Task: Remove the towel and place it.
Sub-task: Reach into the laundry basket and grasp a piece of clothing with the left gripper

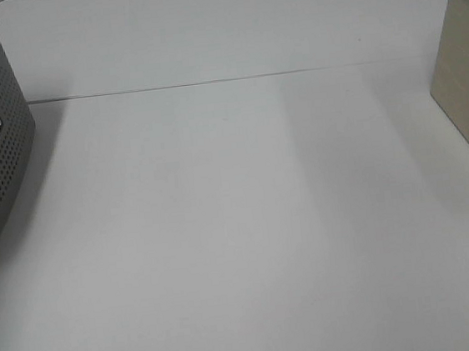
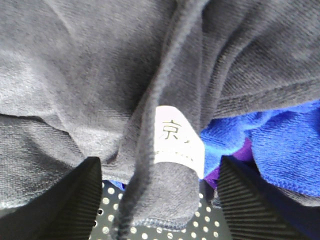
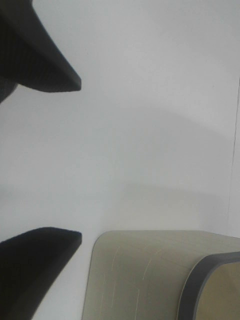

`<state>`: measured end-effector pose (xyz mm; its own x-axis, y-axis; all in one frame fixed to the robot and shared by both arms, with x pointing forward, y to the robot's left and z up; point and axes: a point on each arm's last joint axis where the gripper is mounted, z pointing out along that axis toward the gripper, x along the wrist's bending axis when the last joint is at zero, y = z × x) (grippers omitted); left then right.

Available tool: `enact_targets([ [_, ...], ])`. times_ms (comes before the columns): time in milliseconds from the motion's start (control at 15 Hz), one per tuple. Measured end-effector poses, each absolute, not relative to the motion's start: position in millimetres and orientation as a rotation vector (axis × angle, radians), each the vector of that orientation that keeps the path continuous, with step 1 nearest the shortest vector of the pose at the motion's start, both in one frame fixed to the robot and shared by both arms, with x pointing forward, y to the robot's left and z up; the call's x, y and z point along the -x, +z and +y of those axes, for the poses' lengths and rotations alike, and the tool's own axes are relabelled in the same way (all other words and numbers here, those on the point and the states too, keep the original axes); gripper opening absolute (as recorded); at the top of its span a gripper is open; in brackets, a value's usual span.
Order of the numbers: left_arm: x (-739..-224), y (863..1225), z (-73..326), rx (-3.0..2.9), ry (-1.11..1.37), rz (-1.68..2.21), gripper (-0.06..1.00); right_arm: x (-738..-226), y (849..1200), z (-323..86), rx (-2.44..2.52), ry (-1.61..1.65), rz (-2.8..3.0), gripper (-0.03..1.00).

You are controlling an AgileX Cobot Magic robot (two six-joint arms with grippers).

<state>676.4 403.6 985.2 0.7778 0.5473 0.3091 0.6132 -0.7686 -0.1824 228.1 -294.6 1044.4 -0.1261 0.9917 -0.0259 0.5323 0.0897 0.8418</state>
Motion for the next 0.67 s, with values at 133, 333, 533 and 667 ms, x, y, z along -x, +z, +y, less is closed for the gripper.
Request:
enact_targets([
  [133, -676.5, 984.8, 402.5, 2.707, -0.345, -0.915, 0.62, -228.1, 1044.4, -294.6, -1.508, 0.924, 1.736, 0.73],
  [333, -676.8, 983.7, 399.0, 2.74, -0.336, -0.951, 0.62, -228.1, 1044.4, -294.6, -1.508, 0.924, 1.736, 0.73],
  [533, -676.8, 983.6, 398.7, 2.743, -0.336, -0.954, 0.62, -228.1, 1044.4, -294.6, -1.508, 0.924, 1.736, 0.73],
  [667, -676.4, 984.0, 400.1, 2.73, -0.335, -0.939, 0.53, -228.1, 1044.4, -294.6, -1.508, 0.924, 1.736, 0.73],
])
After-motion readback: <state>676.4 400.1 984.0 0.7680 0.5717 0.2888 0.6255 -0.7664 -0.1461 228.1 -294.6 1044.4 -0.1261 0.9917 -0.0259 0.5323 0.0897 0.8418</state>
